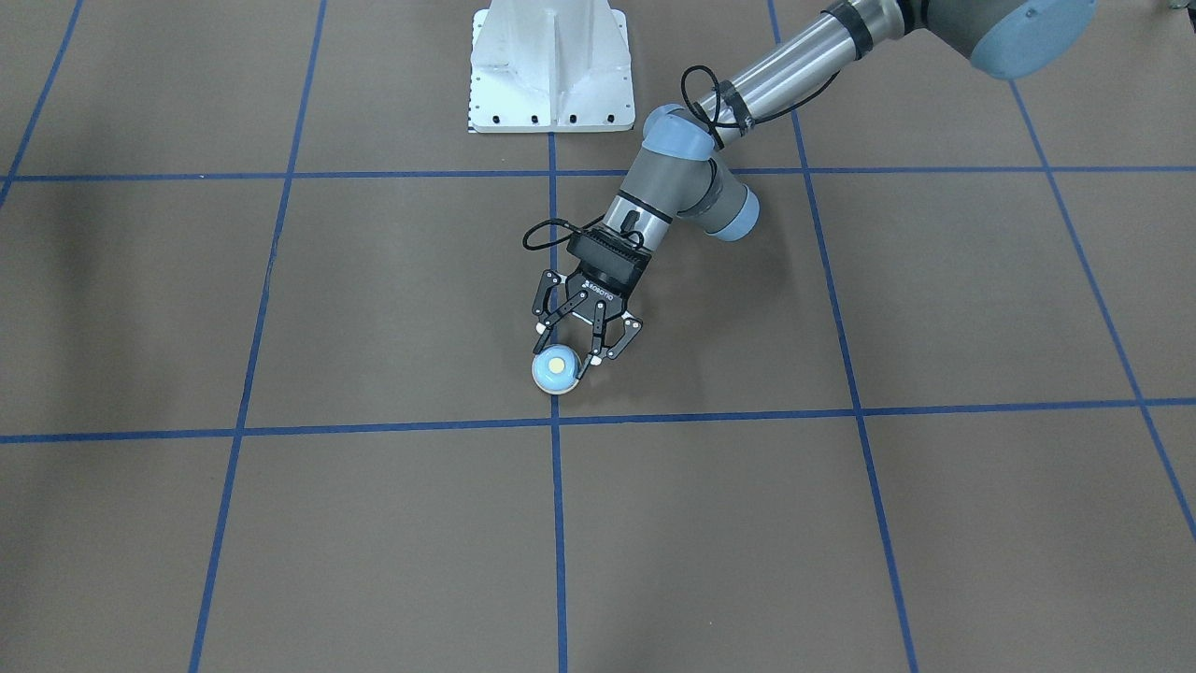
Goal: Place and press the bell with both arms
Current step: 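Lower the bell onto the grid centre and open the left gripper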
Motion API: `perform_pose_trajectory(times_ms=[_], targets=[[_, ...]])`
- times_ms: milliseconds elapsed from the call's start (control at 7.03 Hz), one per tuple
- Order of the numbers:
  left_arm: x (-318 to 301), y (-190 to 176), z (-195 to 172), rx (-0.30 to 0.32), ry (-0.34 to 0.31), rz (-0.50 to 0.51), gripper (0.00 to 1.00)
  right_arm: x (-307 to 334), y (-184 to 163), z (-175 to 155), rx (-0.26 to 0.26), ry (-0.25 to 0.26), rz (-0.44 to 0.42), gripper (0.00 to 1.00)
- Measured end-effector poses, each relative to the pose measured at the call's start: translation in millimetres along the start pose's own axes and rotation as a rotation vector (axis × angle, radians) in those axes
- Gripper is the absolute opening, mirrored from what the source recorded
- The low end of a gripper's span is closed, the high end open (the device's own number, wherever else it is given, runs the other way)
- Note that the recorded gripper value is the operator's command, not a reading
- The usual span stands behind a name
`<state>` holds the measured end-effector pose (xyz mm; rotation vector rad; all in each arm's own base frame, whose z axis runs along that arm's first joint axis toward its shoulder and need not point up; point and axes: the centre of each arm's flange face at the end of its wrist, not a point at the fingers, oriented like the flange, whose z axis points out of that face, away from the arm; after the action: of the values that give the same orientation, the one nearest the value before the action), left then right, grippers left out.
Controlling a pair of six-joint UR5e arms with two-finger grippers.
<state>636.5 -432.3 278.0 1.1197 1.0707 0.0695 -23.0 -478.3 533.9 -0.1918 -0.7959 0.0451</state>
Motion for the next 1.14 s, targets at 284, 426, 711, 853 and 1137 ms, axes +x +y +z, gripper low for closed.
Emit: perform_pose_trajectory(times_ms=[284,426,711,853,1137], targets=[[2.1,2.3,-0.6,0.001,-0.002,0.0,0.48,0.7,-0.2,0.5,-0.001,0.002,0.001,1.0],[2.4,2.4,-0.7,0.001,-0.003,-0.001,0.57,0.9,-0.3,0.7,-0.001,0.002,0.002,1.0],[3.7,1.1,-1.0,0.006,-0.004,-0.003,0.66,0.7,-0.4,0.4,0.0,0.003,0.001,1.0],[4.3,0.3,-1.2,0.01,-0.006,-0.005,0.72,0.4,-0.6,0.2,0.0,0.003,0.0,1.0],[4.1,-0.8,-1.9,0.02,-0.015,-0.008,0.73,0.8,-0.5,0.4,0.0,0.005,0.001,1.0]])
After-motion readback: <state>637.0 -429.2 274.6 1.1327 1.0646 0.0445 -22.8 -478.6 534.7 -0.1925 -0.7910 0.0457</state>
